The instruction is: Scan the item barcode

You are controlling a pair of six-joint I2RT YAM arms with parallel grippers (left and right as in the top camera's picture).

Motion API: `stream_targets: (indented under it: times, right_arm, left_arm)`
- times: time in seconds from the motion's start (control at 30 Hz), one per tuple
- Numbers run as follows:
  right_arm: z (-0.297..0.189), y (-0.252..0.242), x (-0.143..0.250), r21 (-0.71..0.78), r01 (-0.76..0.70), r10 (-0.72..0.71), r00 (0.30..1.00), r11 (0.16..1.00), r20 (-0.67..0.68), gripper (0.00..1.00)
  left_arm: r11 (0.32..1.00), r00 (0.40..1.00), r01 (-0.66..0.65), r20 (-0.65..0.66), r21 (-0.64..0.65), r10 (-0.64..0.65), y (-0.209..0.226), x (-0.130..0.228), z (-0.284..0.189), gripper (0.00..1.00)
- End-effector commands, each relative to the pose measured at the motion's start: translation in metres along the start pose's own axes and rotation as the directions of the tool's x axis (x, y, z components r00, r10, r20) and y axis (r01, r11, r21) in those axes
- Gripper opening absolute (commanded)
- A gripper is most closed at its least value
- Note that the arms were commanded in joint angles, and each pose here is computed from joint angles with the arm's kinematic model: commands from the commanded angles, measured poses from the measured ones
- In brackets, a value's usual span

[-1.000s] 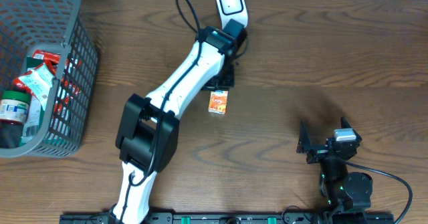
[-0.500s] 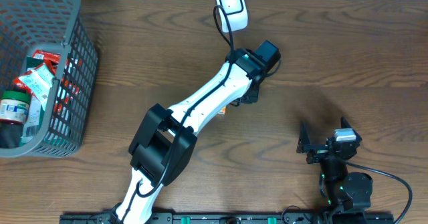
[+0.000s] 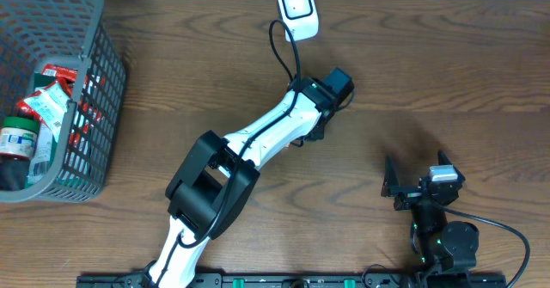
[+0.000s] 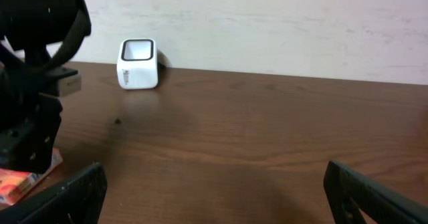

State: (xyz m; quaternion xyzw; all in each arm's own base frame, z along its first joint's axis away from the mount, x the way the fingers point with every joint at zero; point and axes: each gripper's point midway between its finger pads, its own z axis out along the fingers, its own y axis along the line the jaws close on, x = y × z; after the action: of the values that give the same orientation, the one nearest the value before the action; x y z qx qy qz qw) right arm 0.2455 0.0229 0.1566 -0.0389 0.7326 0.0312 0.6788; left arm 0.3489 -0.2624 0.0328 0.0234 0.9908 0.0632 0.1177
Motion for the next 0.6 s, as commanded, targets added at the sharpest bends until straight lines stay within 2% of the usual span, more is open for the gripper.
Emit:
stream_targets:
  times: [0.0, 0.57]
  right_arm:
    - [0.0000, 0.0011, 0.0013, -0.004, 0.008, -0.008, 1.000, 1.000, -0.004, 0.99]
    - [0.0000, 0.0011, 0.0013, -0.004, 0.008, -0.008, 1.000, 1.000, -0.004, 0.99]
  left_arm:
    - [1.000, 1.000, 0.012, 0.015, -0.022, -0.012, 0.0016, 0.0009, 0.0083, 0.36]
    - [0.998, 0.998, 0.018, 0.067, -0.057, -0.014, 0.0070, -0.0042, 0.0168, 0.36]
